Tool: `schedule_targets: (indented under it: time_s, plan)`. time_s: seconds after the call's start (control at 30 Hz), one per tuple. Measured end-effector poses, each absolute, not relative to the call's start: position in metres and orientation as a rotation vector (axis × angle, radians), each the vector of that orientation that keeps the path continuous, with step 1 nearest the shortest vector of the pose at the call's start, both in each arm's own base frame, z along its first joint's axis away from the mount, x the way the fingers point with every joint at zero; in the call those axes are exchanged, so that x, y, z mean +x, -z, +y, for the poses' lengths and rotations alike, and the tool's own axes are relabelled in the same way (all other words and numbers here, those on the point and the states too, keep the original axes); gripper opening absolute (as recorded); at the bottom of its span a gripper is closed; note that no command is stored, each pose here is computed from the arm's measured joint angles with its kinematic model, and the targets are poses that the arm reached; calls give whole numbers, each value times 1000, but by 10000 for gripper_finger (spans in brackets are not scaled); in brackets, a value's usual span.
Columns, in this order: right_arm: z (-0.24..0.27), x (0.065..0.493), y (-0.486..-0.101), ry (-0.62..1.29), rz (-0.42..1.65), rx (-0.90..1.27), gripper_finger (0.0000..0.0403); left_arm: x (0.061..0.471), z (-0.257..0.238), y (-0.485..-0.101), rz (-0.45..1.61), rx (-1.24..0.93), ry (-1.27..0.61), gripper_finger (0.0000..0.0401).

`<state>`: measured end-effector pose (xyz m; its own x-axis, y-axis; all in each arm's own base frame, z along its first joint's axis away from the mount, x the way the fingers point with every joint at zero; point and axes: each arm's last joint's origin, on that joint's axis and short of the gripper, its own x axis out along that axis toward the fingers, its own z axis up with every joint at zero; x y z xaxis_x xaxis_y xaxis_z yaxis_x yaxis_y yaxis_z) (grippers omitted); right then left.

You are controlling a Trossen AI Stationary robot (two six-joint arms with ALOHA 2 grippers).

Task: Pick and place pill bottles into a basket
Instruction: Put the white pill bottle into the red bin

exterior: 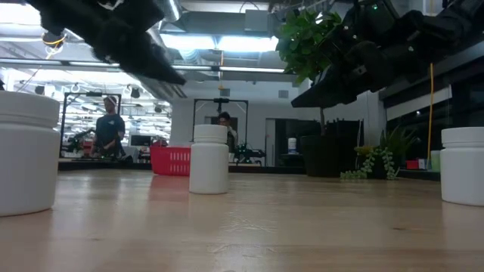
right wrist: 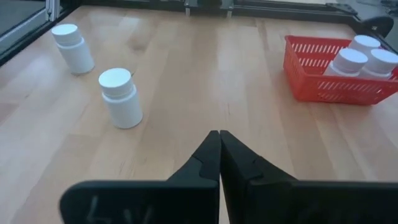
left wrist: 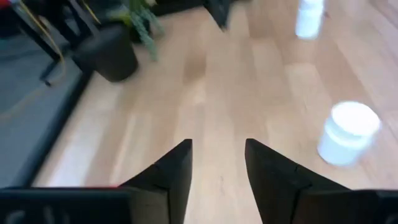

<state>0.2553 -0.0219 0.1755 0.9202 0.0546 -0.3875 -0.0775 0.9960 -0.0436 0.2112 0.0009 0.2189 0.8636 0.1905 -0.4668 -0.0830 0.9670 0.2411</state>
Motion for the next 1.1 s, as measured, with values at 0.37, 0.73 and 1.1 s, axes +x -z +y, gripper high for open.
schedule_targets:
  time_s: [0.37, 0.73, 1.1]
  plan:
    - [-22, 255, -176, -56, 397, -1, 4, 208, -22, -215, 543, 184, -54, 78]
    - [-23, 255, -176, -64, 395, -55, 4, 207, -31, -215, 538, 92, -33, 14]
    - [-23, 255, -175, -60, 398, -35, 4, 212, -33, -218, 478, 51, -58, 82]
